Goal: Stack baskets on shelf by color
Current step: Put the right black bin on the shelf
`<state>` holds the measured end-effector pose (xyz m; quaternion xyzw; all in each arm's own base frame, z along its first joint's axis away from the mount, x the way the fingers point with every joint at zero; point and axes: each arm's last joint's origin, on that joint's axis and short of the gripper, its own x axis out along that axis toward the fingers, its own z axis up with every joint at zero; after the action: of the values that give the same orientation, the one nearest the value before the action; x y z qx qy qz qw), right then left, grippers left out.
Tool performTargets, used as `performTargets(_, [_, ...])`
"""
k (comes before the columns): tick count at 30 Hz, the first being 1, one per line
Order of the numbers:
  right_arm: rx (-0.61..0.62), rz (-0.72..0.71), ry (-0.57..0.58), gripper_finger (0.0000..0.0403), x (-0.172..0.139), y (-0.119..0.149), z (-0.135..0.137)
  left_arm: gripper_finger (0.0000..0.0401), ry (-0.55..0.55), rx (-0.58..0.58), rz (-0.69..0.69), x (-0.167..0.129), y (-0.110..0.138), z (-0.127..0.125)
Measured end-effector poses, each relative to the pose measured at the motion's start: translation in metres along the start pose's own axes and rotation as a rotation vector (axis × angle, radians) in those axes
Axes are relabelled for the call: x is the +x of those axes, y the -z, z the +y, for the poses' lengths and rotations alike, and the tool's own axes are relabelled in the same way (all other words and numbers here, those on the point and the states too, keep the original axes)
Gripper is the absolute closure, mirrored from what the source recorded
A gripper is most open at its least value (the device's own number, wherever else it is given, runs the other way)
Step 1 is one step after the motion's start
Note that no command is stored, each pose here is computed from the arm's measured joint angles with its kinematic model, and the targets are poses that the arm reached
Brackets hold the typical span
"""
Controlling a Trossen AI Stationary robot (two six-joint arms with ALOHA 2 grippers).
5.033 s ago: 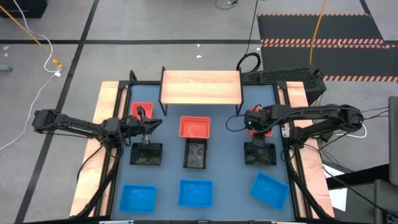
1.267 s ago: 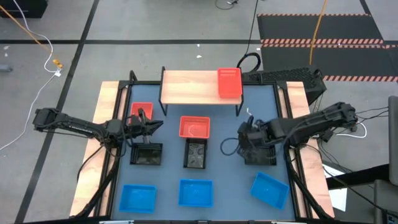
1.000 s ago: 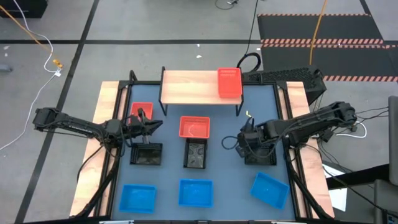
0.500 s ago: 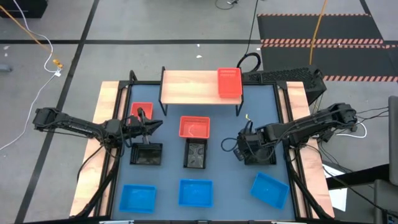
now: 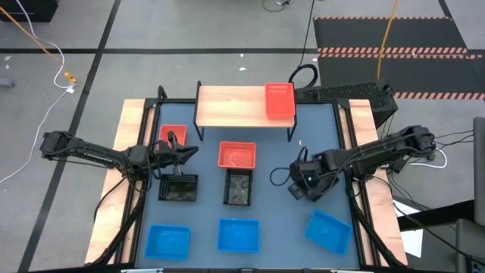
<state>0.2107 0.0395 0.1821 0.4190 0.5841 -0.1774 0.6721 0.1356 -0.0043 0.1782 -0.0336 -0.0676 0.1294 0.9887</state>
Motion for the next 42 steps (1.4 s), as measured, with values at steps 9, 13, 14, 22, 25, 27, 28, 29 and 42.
performTargets(9, [-0.033, -0.136, 0.145, 0.0397, -0.057, -0.003, 0.000, 0.0371, 0.013, -0.021, -0.024, 0.000, -0.002, 0.000])
performTargets(13, [-0.055, -0.293, 0.243, 0.0396, -0.097, -0.007, 0.003, 0.0370, 0.032, -0.022, -0.024, 0.000, -0.003, -0.001])
performTargets(14, [-0.066, -0.336, 0.256, 0.0396, -0.108, -0.008, 0.005, 0.0370, 0.032, -0.022, -0.025, 0.000, -0.003, -0.001])
performTargets(22, [-0.258, -0.688, 0.365, 0.0395, -0.194, -0.017, 0.022, 0.0370, 0.032, -0.012, -0.027, 0.000, -0.003, -0.001])
performTargets(25, [-0.390, -0.843, 0.445, 0.0395, -0.222, -0.023, 0.028, 0.0370, 0.033, -0.011, -0.027, 0.000, -0.003, -0.001])
performTargets(27, [-0.527, -0.931, 0.508, 0.0395, -0.236, -0.030, 0.033, 0.0370, 0.033, -0.012, -0.031, 0.000, -0.003, -0.001])
performTargets(28, [-0.590, -0.961, 0.530, 0.0395, -0.240, -0.035, 0.035, 0.0370, 0.033, -0.013, -0.038, 0.000, -0.004, -0.001])
performTargets(29, [-0.640, -0.984, 0.547, 0.0395, -0.243, -0.039, 0.036, 0.0370, 0.034, -0.013, -0.045, 0.000, -0.005, -0.001])
performTargets(42, [-1.111, -1.041, 0.324, 0.0394, -0.224, -0.123, 0.062, 0.0370, 0.034, 0.018, -0.053, 0.000, -0.005, -0.001])
